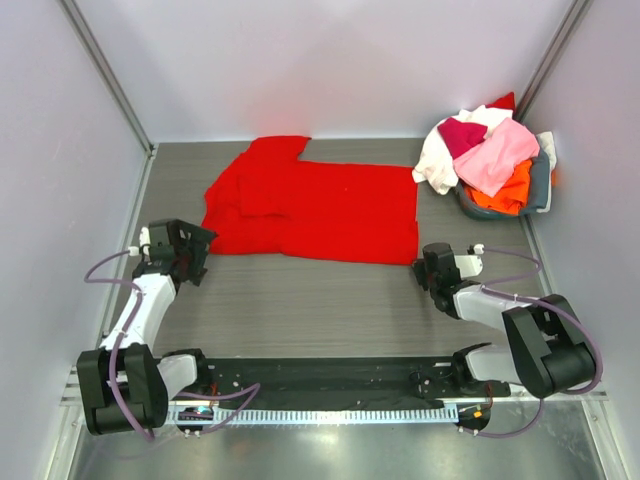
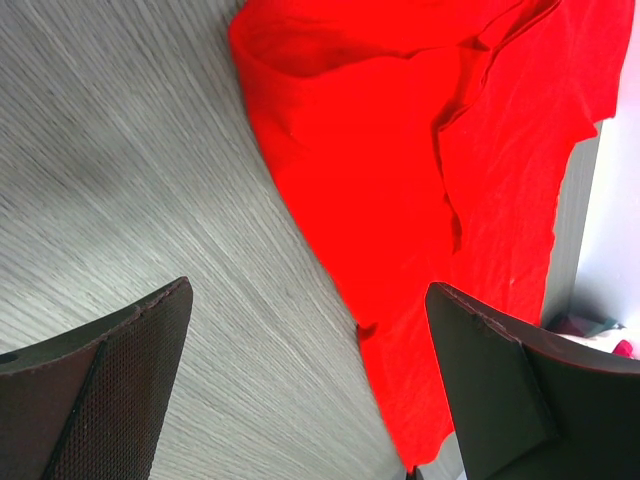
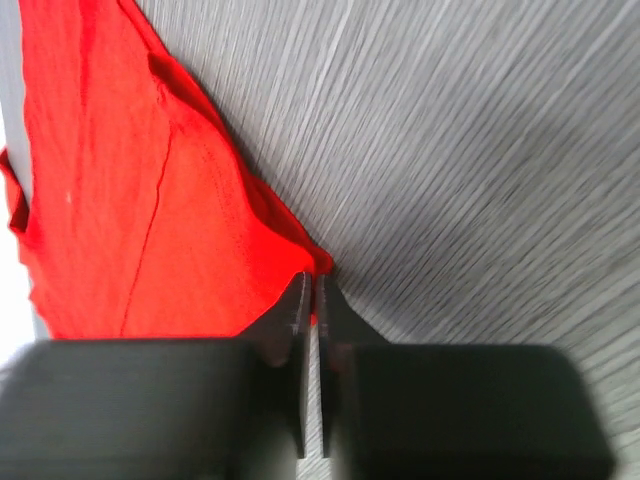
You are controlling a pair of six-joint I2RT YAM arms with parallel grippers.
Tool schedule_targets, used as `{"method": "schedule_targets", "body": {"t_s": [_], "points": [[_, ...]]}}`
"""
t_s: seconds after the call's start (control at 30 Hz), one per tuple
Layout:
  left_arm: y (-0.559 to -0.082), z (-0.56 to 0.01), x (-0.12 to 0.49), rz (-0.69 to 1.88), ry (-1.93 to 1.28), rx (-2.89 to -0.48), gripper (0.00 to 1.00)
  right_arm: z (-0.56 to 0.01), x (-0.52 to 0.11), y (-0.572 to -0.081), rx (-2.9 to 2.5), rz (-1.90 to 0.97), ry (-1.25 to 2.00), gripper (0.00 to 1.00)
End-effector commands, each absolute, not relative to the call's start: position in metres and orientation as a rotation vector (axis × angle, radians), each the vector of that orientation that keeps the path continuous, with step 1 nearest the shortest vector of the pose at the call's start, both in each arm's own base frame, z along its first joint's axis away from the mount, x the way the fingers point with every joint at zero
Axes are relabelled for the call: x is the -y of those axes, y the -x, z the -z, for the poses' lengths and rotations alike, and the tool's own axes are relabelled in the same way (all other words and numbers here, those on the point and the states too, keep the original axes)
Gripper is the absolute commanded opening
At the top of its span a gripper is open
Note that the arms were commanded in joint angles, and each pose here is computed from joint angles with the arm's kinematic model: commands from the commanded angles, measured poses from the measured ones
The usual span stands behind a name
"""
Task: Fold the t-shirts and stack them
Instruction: Fold the tshirt
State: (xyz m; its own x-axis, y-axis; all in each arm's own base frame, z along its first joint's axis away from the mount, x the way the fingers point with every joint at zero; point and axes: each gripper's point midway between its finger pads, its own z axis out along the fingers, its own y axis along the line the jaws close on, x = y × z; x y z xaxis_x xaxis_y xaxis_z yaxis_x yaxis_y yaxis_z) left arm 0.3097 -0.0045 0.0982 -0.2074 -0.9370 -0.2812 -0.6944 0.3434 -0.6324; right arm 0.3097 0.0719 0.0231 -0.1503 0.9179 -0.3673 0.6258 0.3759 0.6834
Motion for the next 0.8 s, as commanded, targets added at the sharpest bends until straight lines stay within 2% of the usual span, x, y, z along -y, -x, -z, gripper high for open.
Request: {"method": "schedule_targets", "body": {"t_s": [0.0, 0.3, 0.4, 0.6, 0.63, 0.77], "points": [[-0.319, -0.108, -0.001, 0.497, 1.405, -1.911, 1.00, -0.031, -0.055, -0.315, -1.789, -0.402, -1.342, 0.02], [-0.313, -0.078, 0.012, 0.550, 1.433, -1.939, 0.97, -0.046, -0.039, -0.300, -1.769, -0.353, -1.268, 0.01], [-0.316, -0.071, 0.018, 0.570, 1.396, -1.930, 0.82, -0.052, -0.033, -0.295, -1.760, -0.353, -1.255, 0.01], [-0.328, -0.059, 0.014, 0.534, 1.371, -1.884, 0.70, -0.051, -0.036, -0.292, -1.804, -0.391, -1.232, 0.01], [-0.327, -0.051, 0.013, 0.523, 1.368, -1.890, 0.63, -0.050, -0.037, -0.292, -1.810, -0.395, -1.233, 0.01], [-0.340, -0.047, 0.009, 0.520, 1.363, -1.846, 0.57, -0.049, -0.039, -0.292, -1.823, -0.406, -1.231, 0.01]]}}
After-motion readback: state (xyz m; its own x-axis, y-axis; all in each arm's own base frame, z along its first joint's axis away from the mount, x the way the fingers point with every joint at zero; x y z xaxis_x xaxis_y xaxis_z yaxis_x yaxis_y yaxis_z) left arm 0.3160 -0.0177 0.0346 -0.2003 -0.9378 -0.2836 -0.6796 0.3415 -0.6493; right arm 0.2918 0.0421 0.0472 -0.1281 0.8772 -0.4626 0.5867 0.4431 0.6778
